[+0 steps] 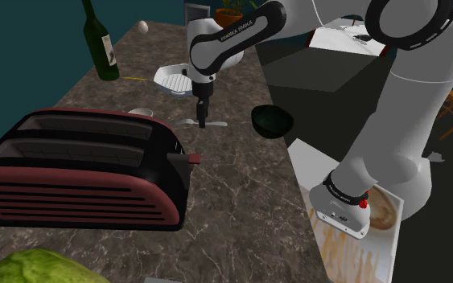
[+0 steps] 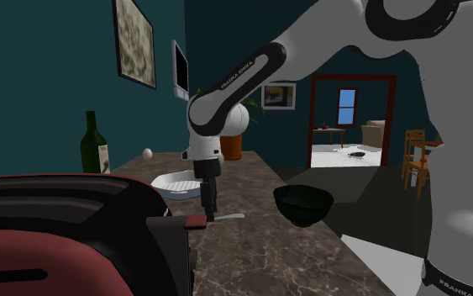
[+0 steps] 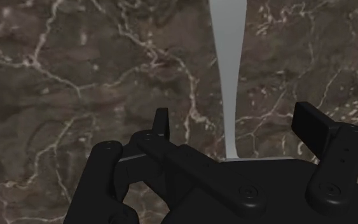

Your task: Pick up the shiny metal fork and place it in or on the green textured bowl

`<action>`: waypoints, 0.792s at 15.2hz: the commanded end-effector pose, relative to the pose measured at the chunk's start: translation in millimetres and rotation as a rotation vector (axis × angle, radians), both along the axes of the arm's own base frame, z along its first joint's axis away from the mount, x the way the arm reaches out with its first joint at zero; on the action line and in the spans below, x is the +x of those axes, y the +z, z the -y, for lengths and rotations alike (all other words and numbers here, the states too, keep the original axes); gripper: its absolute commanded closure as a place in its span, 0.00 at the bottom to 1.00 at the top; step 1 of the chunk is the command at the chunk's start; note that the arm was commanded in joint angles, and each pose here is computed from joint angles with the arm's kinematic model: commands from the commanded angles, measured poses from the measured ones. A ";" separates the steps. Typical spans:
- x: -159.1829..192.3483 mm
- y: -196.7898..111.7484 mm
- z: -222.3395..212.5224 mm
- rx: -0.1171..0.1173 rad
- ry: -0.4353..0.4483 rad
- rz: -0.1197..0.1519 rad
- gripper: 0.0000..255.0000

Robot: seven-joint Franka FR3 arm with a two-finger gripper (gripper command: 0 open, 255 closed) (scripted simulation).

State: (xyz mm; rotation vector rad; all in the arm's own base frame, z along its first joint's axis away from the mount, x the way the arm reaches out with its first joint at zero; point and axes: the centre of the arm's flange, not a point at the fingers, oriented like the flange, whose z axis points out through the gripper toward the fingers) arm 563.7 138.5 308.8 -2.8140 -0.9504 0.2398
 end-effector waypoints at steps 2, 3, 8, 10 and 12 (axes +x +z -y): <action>0.0 -0.8 -0.4 0.000 0.000 0.000 0.00; 0.0 -0.8 -0.4 0.000 0.000 0.000 0.00; 0.0 -0.7 -0.4 0.000 0.000 0.000 1.00; 0.0 -0.9 -0.5 0.000 0.000 0.000 1.00; -0.1 -1.0 -0.7 0.000 0.000 0.000 1.00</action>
